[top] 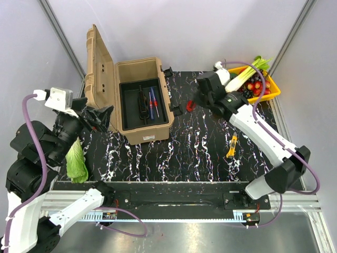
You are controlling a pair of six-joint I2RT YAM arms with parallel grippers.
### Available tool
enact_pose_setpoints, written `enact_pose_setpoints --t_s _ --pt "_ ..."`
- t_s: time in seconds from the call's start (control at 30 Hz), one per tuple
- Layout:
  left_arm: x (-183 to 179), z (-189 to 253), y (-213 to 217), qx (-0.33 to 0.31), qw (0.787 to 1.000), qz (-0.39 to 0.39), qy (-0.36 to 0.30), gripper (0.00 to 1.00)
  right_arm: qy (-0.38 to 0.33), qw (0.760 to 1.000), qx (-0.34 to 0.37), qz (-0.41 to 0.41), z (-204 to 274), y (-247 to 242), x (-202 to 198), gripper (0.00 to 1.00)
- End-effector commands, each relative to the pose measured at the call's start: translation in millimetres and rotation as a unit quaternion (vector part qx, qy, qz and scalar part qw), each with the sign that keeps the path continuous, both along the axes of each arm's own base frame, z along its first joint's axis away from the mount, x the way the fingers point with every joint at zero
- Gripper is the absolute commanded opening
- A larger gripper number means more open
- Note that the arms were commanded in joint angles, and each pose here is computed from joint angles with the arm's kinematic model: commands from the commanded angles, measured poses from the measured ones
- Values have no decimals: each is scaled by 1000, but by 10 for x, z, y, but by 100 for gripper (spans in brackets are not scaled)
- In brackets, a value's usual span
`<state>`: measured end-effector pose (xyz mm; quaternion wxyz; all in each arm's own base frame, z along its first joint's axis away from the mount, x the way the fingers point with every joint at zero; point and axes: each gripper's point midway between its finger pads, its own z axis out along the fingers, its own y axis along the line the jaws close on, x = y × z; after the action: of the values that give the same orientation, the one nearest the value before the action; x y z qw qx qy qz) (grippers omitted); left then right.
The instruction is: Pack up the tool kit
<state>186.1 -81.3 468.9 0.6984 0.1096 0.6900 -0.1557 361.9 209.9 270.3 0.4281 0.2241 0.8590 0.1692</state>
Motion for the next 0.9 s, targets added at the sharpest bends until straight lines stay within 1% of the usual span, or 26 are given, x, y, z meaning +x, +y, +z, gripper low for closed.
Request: enact_pose_setpoints --t_s 0.0,0.07,0.1,0.17,0.3,0.43,0.47,0.67,0.87 --pt "-39 172 -15 -29 999 -6 -12 99 -121 984 -22 130 685 839 121 10" --pt "-24 165 -66 -46 999 -11 5 99 -142 974 -54 166 770 1141 120 10" --pt "-11 151 -100 -54 998 -15 14 99 -142 970 -67 186 703 1316 138 10" --pt "10 132 -142 -68 997 -17 29 99 -149 963 -58 217 739 1602 141 10" --pt "15 105 -149 -84 996 -14 37 99 -157 947 -44 277 645 2148 154 10" --pt "-16 118 -115 -83 996 -12 32 99 -178 922 -61 339 561 2673 56 10" --pt "-23 128 -103 -83 996 -10 30 99 -173 921 -68 344 469 2759 59 10" --pt "-44 109 -65 -82 996 -4 32 99 -140 920 -70 360 110 3020 90 10" --pt "-57 95 -27 -79 996 2 28 99 -95 927 -74 354 -232 3050 77 11"
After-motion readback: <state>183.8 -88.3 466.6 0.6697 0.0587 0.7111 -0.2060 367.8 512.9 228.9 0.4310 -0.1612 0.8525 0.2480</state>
